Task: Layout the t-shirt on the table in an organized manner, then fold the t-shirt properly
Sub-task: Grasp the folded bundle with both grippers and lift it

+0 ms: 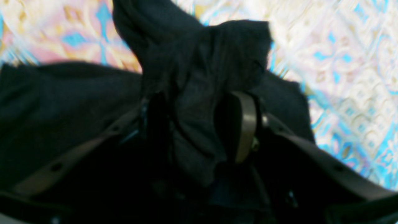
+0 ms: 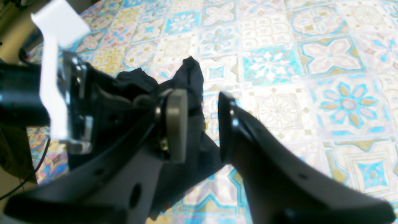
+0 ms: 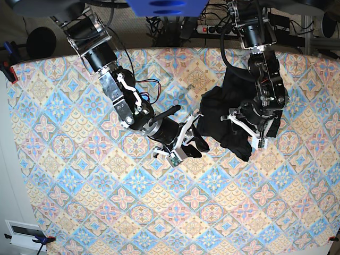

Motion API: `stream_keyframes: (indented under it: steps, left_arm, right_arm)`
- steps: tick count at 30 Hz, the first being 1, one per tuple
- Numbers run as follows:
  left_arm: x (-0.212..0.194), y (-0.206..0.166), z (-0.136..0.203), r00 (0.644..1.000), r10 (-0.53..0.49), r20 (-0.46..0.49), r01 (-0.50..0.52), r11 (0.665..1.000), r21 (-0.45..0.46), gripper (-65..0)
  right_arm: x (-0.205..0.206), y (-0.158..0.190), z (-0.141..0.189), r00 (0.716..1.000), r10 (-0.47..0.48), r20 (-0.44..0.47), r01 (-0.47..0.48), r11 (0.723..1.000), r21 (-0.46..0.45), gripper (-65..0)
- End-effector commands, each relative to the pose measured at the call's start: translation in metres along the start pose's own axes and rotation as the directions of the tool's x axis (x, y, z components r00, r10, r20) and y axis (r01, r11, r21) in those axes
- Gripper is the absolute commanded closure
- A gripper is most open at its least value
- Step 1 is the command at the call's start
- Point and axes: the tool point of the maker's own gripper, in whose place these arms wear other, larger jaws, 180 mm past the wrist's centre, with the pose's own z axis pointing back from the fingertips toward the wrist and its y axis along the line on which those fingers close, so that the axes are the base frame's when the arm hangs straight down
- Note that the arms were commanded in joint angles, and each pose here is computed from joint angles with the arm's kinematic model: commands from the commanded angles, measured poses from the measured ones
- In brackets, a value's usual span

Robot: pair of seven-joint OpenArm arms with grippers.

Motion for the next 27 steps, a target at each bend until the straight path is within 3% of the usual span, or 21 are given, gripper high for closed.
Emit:
stream_keyframes:
  steps: [1, 3, 6, 7, 11, 13, 17, 20, 23, 27]
  left_arm:
    - [0.019, -0.003, 0.004, 0.998, -0.011, 0.056, 0.011, 1.000, -0.011, -28.3]
    - [0.019, -0.003, 0.005, 0.998, -0.010, 0.057, 0.011, 1.000, -0.017, -21.9]
    - [0.035, -0.001, 0.017, 0.993, -0.019, 0.116, 0.020, 1.000, -0.002, -3.5]
    - [0.042, 0.003, 0.025, 0.990, -0.021, 0.140, 0.020, 1.000, 0.013, 0.0]
    - [0.048, 0.021, 0.066, 0.972, -0.028, 0.233, 0.010, 0.997, 0.081, -2.6]
    - [0.042, 0.032, 0.082, 0.967, 0.002, 0.255, -0.026, 0.995, 0.093, -0.4]
    - [0.017, 0.073, 0.112, 0.953, 0.114, 0.280, -0.155, 0.980, 0.127, 0.0]
    - [-0.002, 0.108, 0.133, 0.925, 0.217, 0.312, -0.277, 0.947, 0.165, 0.0]
    - [-0.022, 0.131, 0.138, 0.894, 0.313, 0.320, -0.379, 0.909, 0.170, -0.2]
    - [-0.045, 0.139, 0.123, 0.880, 0.392, 0.267, -0.440, 0.885, 0.153, -0.3]
  right_arm:
    - [0.025, 0.004, 0.000, 0.998, 0.014, 0.069, -0.015, 1.000, 0.015, -16.1]
    - [0.025, 0.004, 0.000, 0.998, 0.014, 0.069, -0.015, 1.000, 0.015, -16.1]
    - [0.025, 0.004, 0.000, 0.998, 0.014, 0.069, -0.015, 1.000, 0.015, -16.1]
    - [0.025, 0.004, 0.000, 0.998, 0.014, 0.069, -0.015, 1.000, 0.015, -16.1]
    - [0.025, 0.004, 0.000, 0.998, 0.014, 0.069, -0.015, 1.000, 0.015, -16.1]
    - [0.025, 0.004, 0.000, 0.998, 0.014, 0.069, -0.015, 1.000, 0.015, -16.1]
    - [0.025, 0.004, 0.000, 0.998, 0.014, 0.069, -0.015, 1.000, 0.015, -16.1]
    - [0.024, 0.003, -0.001, 0.998, 0.014, 0.068, -0.015, 1.000, 0.014, -16.1]
    - [0.023, 0.005, -0.001, 0.998, 0.014, 0.064, -0.016, 1.000, 0.018, -16.1]
    - [0.023, 0.005, -0.002, 0.998, 0.016, 0.062, -0.017, 1.000, 0.019, -16.1]
